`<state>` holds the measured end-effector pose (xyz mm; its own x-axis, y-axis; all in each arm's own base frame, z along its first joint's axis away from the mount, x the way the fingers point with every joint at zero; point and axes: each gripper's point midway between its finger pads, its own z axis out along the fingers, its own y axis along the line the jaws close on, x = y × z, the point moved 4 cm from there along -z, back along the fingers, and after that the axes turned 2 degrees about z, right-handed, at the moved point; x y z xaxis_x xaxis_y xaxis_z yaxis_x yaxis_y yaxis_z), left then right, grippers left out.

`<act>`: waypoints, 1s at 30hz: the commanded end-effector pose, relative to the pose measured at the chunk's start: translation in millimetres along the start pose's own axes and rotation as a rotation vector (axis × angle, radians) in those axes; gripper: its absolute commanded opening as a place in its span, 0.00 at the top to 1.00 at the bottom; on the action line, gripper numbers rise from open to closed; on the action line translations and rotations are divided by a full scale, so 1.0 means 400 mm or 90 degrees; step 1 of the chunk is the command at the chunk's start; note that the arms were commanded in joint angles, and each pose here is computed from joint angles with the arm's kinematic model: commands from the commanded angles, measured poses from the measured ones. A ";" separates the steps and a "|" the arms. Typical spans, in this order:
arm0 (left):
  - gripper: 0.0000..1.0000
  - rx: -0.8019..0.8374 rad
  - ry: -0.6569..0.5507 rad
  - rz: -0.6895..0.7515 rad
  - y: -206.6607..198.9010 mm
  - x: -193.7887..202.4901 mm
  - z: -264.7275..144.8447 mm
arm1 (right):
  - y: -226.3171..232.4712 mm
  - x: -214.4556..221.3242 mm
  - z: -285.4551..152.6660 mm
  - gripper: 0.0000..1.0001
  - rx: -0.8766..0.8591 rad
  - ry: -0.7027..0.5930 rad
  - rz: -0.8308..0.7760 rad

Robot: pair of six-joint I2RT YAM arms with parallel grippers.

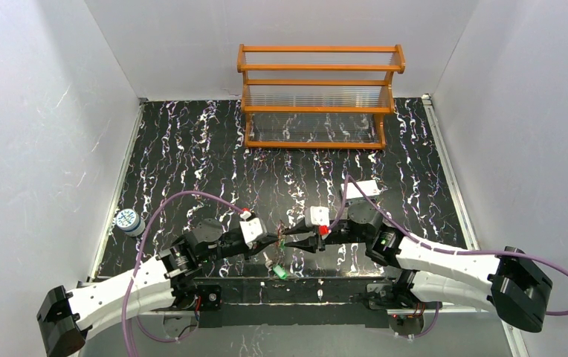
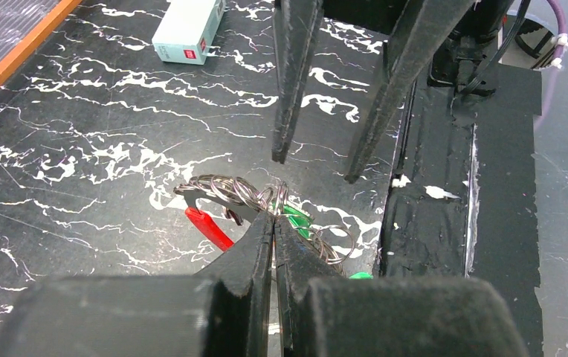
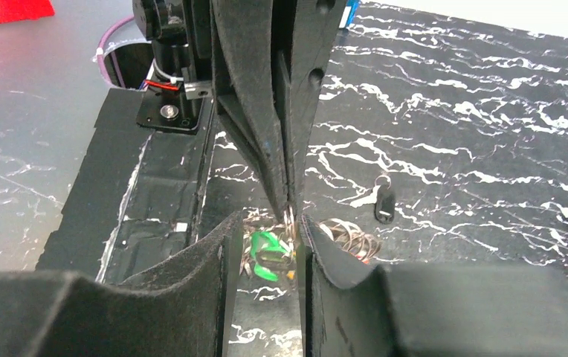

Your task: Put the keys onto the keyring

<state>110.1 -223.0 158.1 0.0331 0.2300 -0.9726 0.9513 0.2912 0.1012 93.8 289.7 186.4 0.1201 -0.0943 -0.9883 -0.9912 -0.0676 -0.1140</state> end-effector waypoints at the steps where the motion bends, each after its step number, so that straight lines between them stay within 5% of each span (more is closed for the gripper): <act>1: 1.00 0.024 -0.035 0.013 -0.011 -0.028 0.007 | -0.024 -0.041 0.010 0.60 0.020 -0.046 -0.051; 14: 1.00 0.034 -0.039 0.014 -0.015 -0.031 0.009 | -0.025 0.004 0.019 0.61 0.016 -0.017 -0.045; 20: 1.00 0.037 -0.043 0.015 -0.016 -0.035 0.008 | -0.029 0.027 0.026 0.74 0.014 0.006 -0.038; 30: 1.00 0.041 -0.048 0.017 -0.018 -0.040 0.007 | -0.031 0.043 0.031 0.81 0.013 0.021 -0.033</act>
<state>105.2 -227.2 157.7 0.0348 0.2236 -0.9741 0.9648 0.2467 0.0911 104.7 299.3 164.4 0.1432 -0.1440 -0.9792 -0.9890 -0.0582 -0.1361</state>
